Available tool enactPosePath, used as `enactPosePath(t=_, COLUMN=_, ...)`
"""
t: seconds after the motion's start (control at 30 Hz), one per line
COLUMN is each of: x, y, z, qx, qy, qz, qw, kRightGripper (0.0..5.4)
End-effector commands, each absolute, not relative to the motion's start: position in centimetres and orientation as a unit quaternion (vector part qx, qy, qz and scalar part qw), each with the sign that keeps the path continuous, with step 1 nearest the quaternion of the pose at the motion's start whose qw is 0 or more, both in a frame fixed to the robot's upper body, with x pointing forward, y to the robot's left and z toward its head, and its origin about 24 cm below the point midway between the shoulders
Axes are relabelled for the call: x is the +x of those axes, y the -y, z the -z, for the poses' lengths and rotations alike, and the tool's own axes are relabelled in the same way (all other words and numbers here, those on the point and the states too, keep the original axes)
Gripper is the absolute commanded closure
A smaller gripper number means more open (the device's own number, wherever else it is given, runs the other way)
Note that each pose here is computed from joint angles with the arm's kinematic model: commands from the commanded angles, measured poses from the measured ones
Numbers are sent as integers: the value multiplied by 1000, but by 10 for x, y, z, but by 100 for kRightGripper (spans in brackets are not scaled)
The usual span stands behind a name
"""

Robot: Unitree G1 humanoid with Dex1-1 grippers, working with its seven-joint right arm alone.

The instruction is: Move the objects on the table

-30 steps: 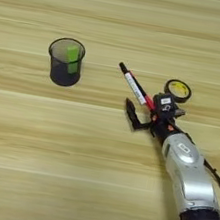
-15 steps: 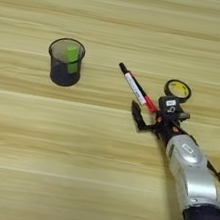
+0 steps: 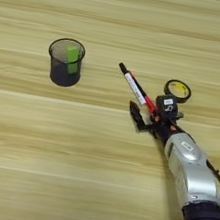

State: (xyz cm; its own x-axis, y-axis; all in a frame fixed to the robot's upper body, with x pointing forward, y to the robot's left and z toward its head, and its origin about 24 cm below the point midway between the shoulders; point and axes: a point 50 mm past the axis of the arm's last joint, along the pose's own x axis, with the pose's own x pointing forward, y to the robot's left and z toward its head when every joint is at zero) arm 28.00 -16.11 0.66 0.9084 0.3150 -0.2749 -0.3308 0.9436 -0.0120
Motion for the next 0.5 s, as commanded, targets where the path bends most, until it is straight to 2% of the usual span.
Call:
enactPosePath(t=0.03, x=288, y=160, z=-21, qx=-42, qy=-114, qz=-174, qw=977, kRightGripper=126)
enactPosePath(t=0.5, x=286, y=156, z=-19, qx=-42, qy=-115, qz=-193, qw=974, kRightGripper=264)
